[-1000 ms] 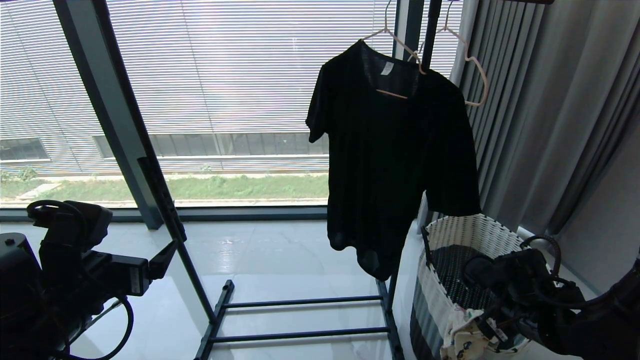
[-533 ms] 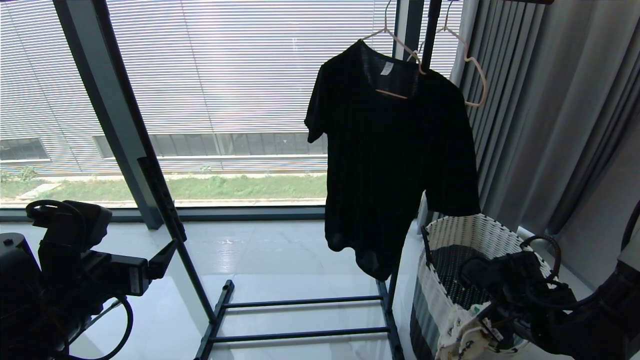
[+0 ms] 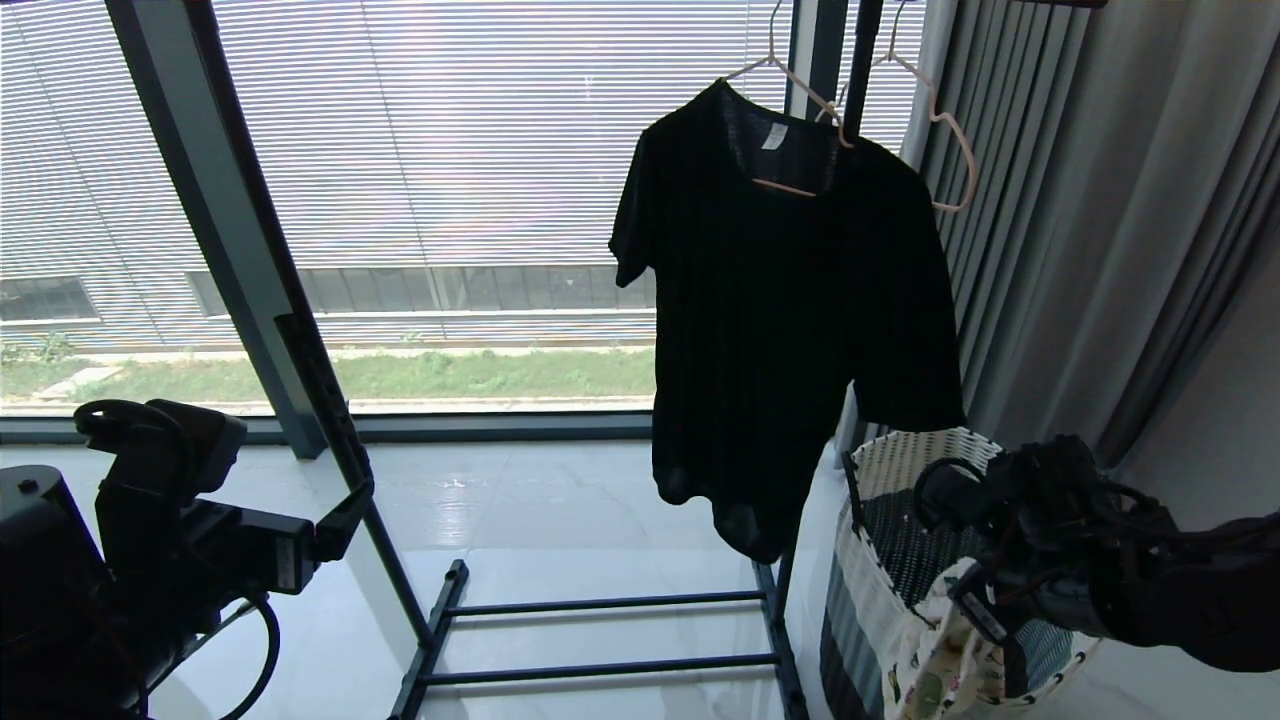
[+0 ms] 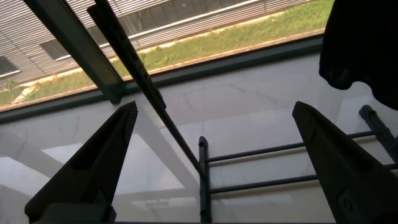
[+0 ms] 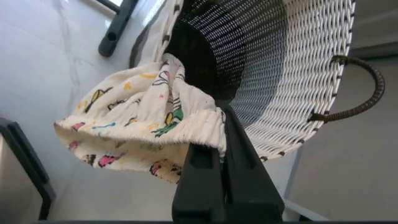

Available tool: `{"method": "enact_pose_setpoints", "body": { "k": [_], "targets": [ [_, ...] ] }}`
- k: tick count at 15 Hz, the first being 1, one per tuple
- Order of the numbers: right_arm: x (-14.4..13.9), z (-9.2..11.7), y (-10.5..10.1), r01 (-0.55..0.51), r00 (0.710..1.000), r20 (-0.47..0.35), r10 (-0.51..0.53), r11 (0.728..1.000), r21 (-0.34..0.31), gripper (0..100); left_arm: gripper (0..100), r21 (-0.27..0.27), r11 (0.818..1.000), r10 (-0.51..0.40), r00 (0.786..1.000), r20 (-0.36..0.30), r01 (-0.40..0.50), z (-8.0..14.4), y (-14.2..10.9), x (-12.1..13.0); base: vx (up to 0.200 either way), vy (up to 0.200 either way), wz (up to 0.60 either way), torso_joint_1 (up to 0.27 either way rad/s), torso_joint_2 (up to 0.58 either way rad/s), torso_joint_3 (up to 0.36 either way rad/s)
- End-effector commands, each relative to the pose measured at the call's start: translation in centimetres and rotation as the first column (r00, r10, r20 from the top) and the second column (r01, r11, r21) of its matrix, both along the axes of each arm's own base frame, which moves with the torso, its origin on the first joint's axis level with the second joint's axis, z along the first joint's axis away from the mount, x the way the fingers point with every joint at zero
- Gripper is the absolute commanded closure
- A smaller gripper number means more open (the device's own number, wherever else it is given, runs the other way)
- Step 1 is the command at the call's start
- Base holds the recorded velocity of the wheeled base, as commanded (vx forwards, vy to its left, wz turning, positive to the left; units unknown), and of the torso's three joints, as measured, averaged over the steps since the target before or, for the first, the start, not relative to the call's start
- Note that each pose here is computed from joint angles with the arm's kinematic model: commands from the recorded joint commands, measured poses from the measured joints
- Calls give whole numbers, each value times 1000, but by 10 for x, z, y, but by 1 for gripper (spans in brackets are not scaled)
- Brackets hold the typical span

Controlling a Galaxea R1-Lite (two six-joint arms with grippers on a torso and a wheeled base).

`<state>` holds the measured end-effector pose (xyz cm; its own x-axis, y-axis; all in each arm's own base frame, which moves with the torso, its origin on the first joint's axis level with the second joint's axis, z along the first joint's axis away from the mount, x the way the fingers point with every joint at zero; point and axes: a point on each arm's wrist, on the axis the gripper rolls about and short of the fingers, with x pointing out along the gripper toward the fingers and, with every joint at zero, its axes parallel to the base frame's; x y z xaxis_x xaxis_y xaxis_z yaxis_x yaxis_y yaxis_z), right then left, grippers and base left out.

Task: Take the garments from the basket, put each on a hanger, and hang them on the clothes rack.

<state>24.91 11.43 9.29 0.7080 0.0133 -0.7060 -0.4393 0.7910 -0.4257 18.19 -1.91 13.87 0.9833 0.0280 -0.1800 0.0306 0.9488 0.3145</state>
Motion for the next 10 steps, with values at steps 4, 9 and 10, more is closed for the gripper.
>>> {"method": "enact_pose_setpoints", "body": {
  "k": [4,9,10],
  "targets": [
    [15,104,22,-102,980,183,77,986,132,100,0,7,992,-123,992,2,123,0,-25,-5,-100,0,0,2,1,1],
    [11,118,37,-156,969,213,123,977,145,100,0,9,991,-131,991,-3,131,-1,-29,-7,-200,0,0,5,3,-6],
    [11,119,38,-161,968,216,127,976,146,100,0,8,991,-130,991,-6,131,-2,-29,-7,-200,0,0,-2,2,-2]
  ]
}}
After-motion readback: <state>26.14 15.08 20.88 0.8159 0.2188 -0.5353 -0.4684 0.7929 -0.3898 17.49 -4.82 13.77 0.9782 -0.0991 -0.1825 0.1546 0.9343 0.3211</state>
